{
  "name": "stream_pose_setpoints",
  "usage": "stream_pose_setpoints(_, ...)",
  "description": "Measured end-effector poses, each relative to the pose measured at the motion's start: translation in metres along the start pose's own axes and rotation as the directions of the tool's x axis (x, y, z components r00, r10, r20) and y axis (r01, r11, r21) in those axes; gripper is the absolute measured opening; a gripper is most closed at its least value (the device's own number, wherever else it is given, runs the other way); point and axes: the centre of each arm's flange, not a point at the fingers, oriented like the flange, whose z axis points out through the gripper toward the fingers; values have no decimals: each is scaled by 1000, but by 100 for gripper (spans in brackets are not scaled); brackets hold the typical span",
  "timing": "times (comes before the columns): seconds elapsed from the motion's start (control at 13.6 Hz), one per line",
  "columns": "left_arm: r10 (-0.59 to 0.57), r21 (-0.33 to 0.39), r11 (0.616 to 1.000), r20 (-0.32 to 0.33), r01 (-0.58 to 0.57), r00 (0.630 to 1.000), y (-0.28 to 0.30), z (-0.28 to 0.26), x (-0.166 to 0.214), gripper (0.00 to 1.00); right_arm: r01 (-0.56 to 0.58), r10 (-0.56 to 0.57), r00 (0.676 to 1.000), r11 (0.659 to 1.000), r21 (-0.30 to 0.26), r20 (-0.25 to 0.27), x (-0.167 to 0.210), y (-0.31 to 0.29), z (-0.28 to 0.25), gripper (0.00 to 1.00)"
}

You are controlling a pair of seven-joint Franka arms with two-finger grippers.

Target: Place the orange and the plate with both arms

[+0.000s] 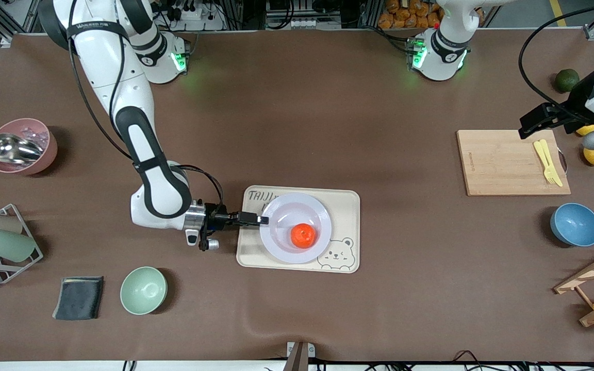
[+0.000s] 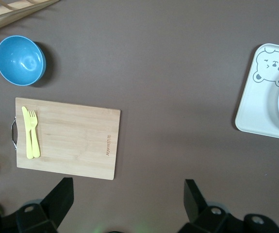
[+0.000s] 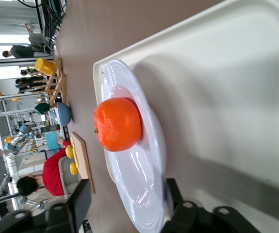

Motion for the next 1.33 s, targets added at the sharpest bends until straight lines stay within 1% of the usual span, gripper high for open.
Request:
stream_pose_setpoints(0.07, 0, 0, 1000, 1, 0, 1000, 0, 1, 0, 100, 2, -2, 1000, 1000, -9, 5, -1, 2, 0, 89)
stream_pose_setpoints(0.15, 0, 0, 1000, 2, 0, 1000, 0, 1, 1, 100, 0, 1, 1000, 1000, -14, 10, -2, 5, 0, 98)
stream_pose_setpoints(0.22, 0, 0, 1000, 3, 0, 1000, 0, 1, 1, 100, 0, 1, 1000, 1000, -23, 17, -4, 8, 1, 100)
stream_pose_setpoints(0.37, 0, 0, 1000, 3, 0, 1000, 0, 1, 1, 100, -26, 28, 999, 998, -55, 41, -7, 11, 1, 100)
stream_pose_setpoints(0.59, 0, 0, 1000, 2, 0, 1000, 0, 1, 1, 100, -94, 105, 991, 986, -134, 80, -9, -3, -8, 100)
stream_pose_setpoints(0.81, 1, 0, 1000, 0, -1, 1000, 0, 0, 1, 100, -104, 123, 985, 983, -149, 125, -9, -23, -37, 100)
stream_pose_setpoints(0.88, 0, 0, 1000, 0, 0, 1000, 0, 0, 1, 100, -103, 126, 982, 981, -167, 139, -8, -27, -53, 100)
stream_pose_setpoints(0.96, 0, 0, 1000, -1, 0, 1000, 0, 0, 1, 100, -106, 139, 979, 974, -202, 152, -7, -32, -70, 100)
stream_pose_setpoints(1.03, 1, 0, 1000, -1, -1, 1000, 0, 0, 1, 100, -111, 156, 974, 961, -253, 167, -8, -41, -88, 100)
stream_pose_setpoints(1.18, 1, -1, 1000, -3, -1, 1000, 1, -1, 1, 100, -111, 184, 966, 930, -350, 183, -14, -71, -118, 100)
stream_pose_setpoints(1.33, 8, 0, 1000, -6, -8, 1000, 4, -3, -1, 100, -90, 192, 961, 900, -426, 202, -24, -102, -152, 100)
